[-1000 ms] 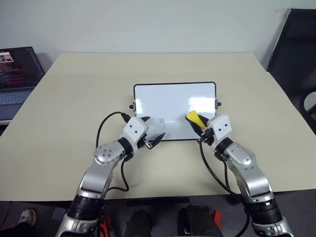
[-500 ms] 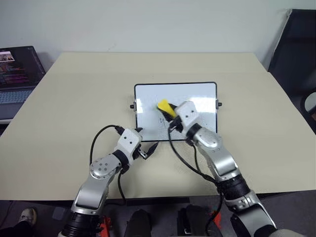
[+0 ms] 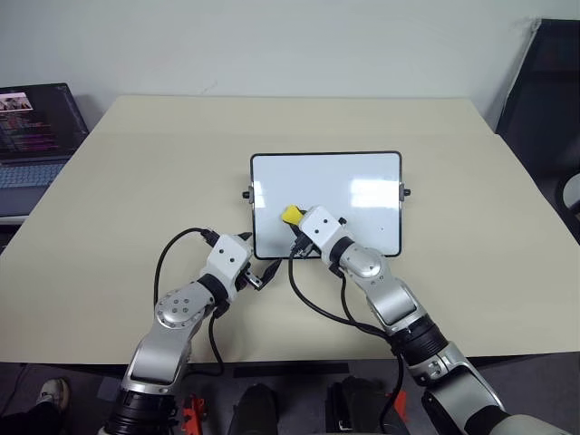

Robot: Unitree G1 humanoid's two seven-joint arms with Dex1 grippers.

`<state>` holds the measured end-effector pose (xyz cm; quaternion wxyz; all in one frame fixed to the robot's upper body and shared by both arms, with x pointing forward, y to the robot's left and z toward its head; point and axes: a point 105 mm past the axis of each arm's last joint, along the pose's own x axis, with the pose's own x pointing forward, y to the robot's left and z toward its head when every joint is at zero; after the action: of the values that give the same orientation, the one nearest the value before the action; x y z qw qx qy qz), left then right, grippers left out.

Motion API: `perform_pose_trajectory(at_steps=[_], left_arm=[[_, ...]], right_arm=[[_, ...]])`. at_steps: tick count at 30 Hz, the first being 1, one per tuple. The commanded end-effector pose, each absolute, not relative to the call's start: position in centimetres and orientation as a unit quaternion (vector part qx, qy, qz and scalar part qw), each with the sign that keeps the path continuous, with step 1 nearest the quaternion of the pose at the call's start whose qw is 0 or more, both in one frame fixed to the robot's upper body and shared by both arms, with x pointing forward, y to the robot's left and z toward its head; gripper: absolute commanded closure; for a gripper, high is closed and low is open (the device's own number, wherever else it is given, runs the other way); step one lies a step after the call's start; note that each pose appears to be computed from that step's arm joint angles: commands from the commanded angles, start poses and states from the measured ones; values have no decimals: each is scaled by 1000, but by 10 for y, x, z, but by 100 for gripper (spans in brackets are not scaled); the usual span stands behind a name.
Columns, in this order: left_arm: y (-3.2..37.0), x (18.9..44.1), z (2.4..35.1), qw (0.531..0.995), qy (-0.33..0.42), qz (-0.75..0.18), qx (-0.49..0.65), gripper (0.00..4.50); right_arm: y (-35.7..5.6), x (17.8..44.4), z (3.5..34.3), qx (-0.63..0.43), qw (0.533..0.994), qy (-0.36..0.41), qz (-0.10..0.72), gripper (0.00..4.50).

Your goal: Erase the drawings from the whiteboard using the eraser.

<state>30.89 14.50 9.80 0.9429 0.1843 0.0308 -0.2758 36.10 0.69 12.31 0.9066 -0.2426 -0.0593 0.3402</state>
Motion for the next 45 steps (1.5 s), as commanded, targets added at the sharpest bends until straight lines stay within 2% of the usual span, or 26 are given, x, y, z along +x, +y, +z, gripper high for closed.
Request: perform_pose_trajectory(at_steps=[1,8,13,20,29,33,40,45], left_arm=[[143,309,115,944,1,-273,188,0],[148,312,116,945,2,-266,188,0],[148,313,116,945,3,-267,188,0],[145,316,117,943,0,-274,187,0],[135,312,116,940,-2,-295,170,0],[133,314,116,939,-3,-300,168,0],[124,316,119,931,-9,-325,164,0],[116,324,134,922,-31,-346,172,0]], right_arm=[[-11,361,120,-252,911,-47,322,343],[-55,346,88,-281,909,10,308,343],[-75,338,82,-287,911,25,295,343],[-73,340,103,-256,924,-12,283,343],[-84,316,150,-182,931,-95,303,343],[-100,310,147,-193,939,-76,276,343],[-117,318,148,-191,954,-65,221,343],[-152,320,153,-189,970,-42,150,343]])
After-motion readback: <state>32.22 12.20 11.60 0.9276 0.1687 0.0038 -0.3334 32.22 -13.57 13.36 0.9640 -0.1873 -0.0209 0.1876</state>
